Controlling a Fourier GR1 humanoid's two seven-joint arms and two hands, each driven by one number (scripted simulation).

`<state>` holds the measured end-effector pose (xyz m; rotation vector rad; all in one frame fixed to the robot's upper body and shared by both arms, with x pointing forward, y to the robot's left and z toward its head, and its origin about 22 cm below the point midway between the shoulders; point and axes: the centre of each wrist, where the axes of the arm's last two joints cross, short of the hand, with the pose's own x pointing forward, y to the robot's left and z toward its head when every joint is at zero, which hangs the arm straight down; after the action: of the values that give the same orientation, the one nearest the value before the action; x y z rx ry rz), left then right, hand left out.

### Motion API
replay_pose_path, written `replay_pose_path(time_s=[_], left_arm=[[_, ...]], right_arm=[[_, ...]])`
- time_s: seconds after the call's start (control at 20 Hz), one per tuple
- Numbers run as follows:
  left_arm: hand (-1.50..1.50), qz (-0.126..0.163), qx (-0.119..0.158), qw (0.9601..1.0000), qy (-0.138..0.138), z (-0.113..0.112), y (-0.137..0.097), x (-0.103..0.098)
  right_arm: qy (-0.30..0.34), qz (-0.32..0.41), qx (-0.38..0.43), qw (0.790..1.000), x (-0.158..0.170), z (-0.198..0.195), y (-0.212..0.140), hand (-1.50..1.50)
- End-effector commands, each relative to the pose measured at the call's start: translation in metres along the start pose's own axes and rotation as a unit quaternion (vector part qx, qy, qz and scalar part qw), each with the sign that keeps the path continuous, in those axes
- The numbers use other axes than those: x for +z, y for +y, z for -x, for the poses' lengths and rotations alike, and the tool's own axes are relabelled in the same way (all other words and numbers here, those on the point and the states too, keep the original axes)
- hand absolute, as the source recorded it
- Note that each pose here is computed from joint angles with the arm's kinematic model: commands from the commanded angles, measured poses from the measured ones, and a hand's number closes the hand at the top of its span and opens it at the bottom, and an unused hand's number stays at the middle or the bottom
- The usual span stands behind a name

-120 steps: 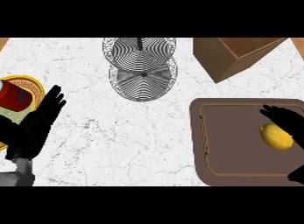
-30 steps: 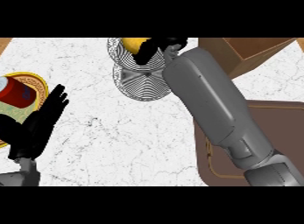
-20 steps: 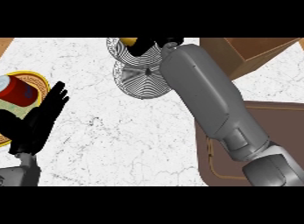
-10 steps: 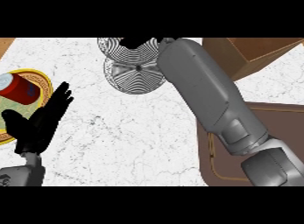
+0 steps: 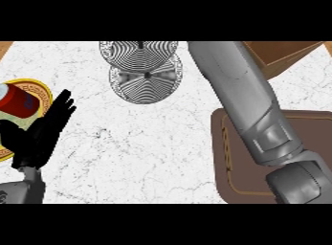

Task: Pick the lemon from the tray and place it in the tiered basket

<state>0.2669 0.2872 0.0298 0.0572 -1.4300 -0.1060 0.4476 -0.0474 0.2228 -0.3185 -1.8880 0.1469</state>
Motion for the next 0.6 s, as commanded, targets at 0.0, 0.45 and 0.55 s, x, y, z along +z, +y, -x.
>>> replay_pose_path(time_s=[0.0, 0.45, 0.55], left_arm=[[0.0, 0.007, 0.0, 1.0, -0.001, 0.004, -0.005, 0.006], [0.0, -0.012, 0.002, 0.9999, 0.009, -0.007, 0.003, 0.002], [0.0, -0.008, 0.002, 0.9999, 0.008, -0.007, 0.002, -0.001]], right_arm=[[0.01, 0.062, -0.063, 0.996, -0.016, -0.002, -0.035, -1.5], [0.017, 0.16, -0.073, 0.984, -0.035, 0.017, -0.155, -1.5], [0.025, 0.168, -0.068, 0.983, -0.027, 0.036, -0.173, -1.5]])
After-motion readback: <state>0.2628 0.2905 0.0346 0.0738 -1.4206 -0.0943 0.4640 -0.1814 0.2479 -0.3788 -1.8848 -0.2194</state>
